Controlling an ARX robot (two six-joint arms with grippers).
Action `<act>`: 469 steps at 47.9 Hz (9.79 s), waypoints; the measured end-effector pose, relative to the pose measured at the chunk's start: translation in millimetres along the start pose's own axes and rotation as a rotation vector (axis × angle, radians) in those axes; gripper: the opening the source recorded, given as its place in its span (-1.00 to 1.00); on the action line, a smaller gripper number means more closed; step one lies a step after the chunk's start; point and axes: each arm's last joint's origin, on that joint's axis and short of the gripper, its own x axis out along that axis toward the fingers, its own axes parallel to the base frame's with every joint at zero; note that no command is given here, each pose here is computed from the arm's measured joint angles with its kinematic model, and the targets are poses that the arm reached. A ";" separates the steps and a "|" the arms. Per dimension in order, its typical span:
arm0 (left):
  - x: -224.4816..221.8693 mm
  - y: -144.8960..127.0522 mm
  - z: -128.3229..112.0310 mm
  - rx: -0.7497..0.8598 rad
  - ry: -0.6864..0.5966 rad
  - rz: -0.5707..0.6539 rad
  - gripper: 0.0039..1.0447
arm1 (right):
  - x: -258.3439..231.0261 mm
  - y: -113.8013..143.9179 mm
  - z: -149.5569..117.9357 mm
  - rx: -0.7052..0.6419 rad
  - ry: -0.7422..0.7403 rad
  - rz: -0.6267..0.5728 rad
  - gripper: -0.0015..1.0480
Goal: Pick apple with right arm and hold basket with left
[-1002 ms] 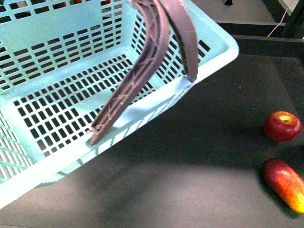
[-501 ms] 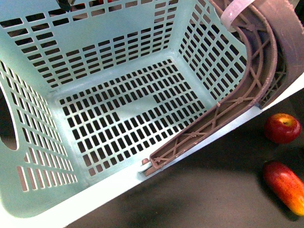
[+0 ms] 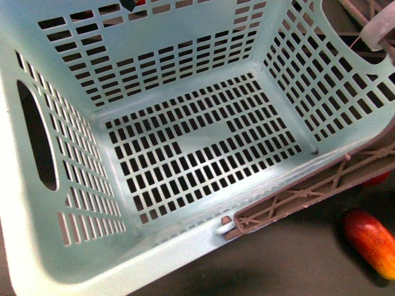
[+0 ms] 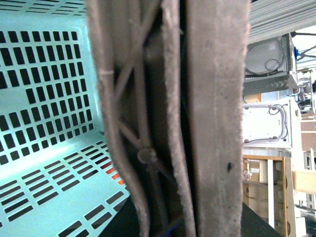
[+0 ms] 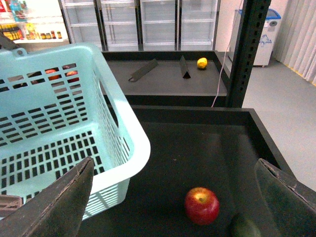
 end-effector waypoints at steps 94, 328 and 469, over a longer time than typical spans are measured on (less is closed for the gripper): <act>0.4 0.9 1.4 0.001 -0.008 0.005 -0.69 | 250.5 -66.4 -177.4 -0.081 0.875 -0.050 0.83; 2.4 2.0 1.0 0.001 -0.005 0.011 -0.69 | 29.1 -0.1 1.9 0.001 0.000 -0.001 -0.96; 10.3 144.2 118.0 -0.794 -0.692 0.433 -0.69 | 0.0 0.0 0.1 -0.001 0.000 0.000 0.83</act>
